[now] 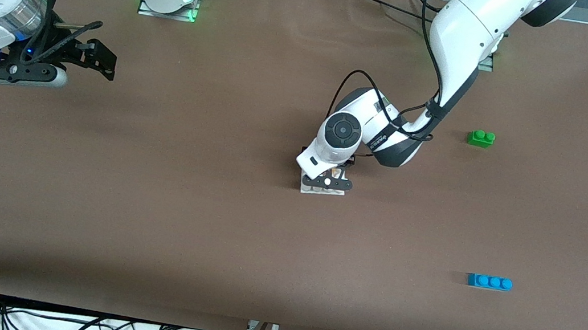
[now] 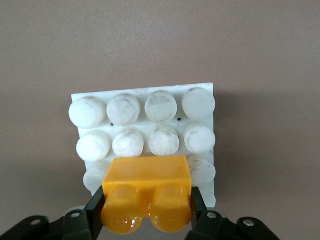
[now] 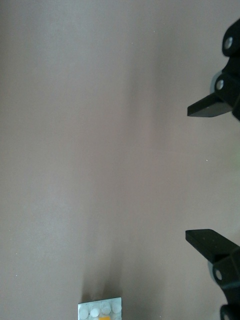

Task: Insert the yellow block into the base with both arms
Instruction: 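Lower the yellow block onto the base plate studs and press down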

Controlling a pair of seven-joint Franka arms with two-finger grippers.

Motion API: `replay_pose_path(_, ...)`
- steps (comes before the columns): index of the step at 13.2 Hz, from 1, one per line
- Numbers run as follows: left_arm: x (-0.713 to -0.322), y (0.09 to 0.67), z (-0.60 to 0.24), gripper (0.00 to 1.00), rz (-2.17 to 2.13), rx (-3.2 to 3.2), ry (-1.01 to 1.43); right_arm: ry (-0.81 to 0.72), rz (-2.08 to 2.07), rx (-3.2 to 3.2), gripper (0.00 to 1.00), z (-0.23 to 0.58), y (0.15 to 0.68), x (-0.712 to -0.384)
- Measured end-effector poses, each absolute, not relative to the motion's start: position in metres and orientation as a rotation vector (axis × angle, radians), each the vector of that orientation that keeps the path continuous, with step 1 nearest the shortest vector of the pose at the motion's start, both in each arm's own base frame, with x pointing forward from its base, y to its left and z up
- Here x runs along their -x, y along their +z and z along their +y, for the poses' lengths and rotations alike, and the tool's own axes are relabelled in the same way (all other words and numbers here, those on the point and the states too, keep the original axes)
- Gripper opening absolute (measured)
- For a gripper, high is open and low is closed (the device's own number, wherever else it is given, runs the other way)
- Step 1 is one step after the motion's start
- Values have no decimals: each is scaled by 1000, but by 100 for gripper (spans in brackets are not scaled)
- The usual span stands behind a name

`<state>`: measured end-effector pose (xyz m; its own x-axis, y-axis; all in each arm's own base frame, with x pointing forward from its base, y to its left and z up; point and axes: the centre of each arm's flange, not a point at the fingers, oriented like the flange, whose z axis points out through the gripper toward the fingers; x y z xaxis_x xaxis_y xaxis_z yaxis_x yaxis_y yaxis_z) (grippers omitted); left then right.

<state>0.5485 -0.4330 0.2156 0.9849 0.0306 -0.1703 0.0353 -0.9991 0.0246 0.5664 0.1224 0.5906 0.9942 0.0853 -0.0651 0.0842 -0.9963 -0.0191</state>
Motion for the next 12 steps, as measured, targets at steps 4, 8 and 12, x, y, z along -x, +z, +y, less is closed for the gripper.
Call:
replay_pose_path(4,-546,215,-433,68,47,-3108,-278,109,-136,3119,100,124,589,-567)
replay_pose_path(8,-543,212,-433,68,43,-3112,-288,113,-137,3119,100,124,587,-567)
replay_pose_path(12,-543,212,-433,68,43,-3112,-288,125,-138,3119,100,124,584,-567)
